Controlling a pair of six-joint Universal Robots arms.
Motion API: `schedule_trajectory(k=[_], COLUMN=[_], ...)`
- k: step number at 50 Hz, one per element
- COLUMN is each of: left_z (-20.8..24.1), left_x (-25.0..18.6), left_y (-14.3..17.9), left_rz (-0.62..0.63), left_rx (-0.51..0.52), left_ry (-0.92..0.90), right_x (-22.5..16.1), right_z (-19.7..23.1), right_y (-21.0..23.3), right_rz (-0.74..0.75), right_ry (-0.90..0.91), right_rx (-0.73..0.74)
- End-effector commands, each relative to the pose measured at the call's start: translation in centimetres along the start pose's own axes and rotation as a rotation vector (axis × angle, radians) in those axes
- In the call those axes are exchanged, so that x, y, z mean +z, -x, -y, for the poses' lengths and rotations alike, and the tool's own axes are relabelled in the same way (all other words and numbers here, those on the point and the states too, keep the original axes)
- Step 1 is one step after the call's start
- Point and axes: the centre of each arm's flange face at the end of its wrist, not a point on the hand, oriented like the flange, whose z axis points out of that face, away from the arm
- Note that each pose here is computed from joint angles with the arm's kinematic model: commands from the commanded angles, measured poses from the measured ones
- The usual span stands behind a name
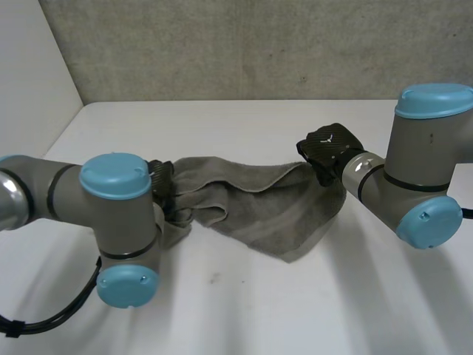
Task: Fold the towel.
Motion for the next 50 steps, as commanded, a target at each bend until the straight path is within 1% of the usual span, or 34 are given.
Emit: schedule_trajectory(k=[1,11,21,23,24,26,32,34,35,36,37,39,40,42,43,45,46,48,49,50], left_z=[-0.2,-0.8,-0.3,-0.2,-0.2,-0.4,-0.3,1.3,1.3,2.8,2.8,6.1,6.2,10.0,10.1,14.5,14.5,18.6,18.6,20.4], left_x=[0.3,-0.2,-1.2,-1.6,-1.6,-1.8,-1.0,0.9,0.9,2.0,2.0,4.0,4.0,5.4,5.4,6.3,6.3,6.6,6.6,6.4], left_y=[1.7,2.8,3.4,3.1,3.1,2.8,3.1,4.3,4.3,5.0,5.0,6.0,6.1,6.8,6.8,7.2,7.2,7.9,7.9,8.2], left_rz=[0.035,0.049,0.046,0.002,0.001,-0.057,-0.122,-0.139,-0.139,-0.149,-0.149,-0.178,-0.178,-0.199,-0.199,-0.192,-0.192,-0.161,-0.161,-0.146], left_rx=[-0.008,-0.005,-0.009,-0.009,-0.009,-0.009,-0.022,-0.025,-0.025,0.001,0.001,0.078,0.078,0.127,0.127,0.128,0.128,0.126,0.126,0.124], left_ry=[0.016,0.046,0.044,0.041,0.041,0.042,0.037,-0.009,-0.009,-0.046,-0.046,-0.121,-0.121,-0.207,-0.208,-0.334,-0.334,-0.475,-0.476,-0.541], right_x=[0.1,0.3,0.6,0.9,0.9,0.9,0.9,0.9,0.9,1.0,1.0,1.5,1.5,1.8,1.8,2.2,2.2,2.1,2.1,1.8], right_z=[-0.2,-0.3,-0.4,-0.6,-0.6,-0.8,-0.8,-0.2,-0.2,0.6,0.6,2.8,2.8,5.6,5.7,8.4,8.4,11.1,11.1,12.5], right_y=[0.1,0.1,-0.4,-0.5,-0.5,-0.4,-0.5,-0.9,-0.9,-1.3,-1.3,-2.8,-2.9,-4.5,-4.5,-6.1,-6.1,-7.9,-7.9,-8.8], right_rz=[0.004,0.0,-0.024,-0.038,-0.038,-0.037,-0.042,-0.052,-0.052,-0.071,-0.071,-0.125,-0.125,-0.187,-0.187,-0.264,-0.264,-0.364,-0.364,-0.424], right_ry=[0.006,0.005,0.004,0.006,0.006,0.01,0.013,-0.007,-0.007,-0.035,-0.035,-0.117,-0.117,-0.219,-0.22,-0.33,-0.33,-0.452,-0.453,-0.521], right_rx=[-0.014,-0.016,-0.017,-0.023,-0.023,-0.038,-0.051,-0.054,-0.054,-0.058,-0.058,-0.067,-0.067,-0.086,-0.086,-0.105,-0.105,-0.119,-0.119,-0.113])
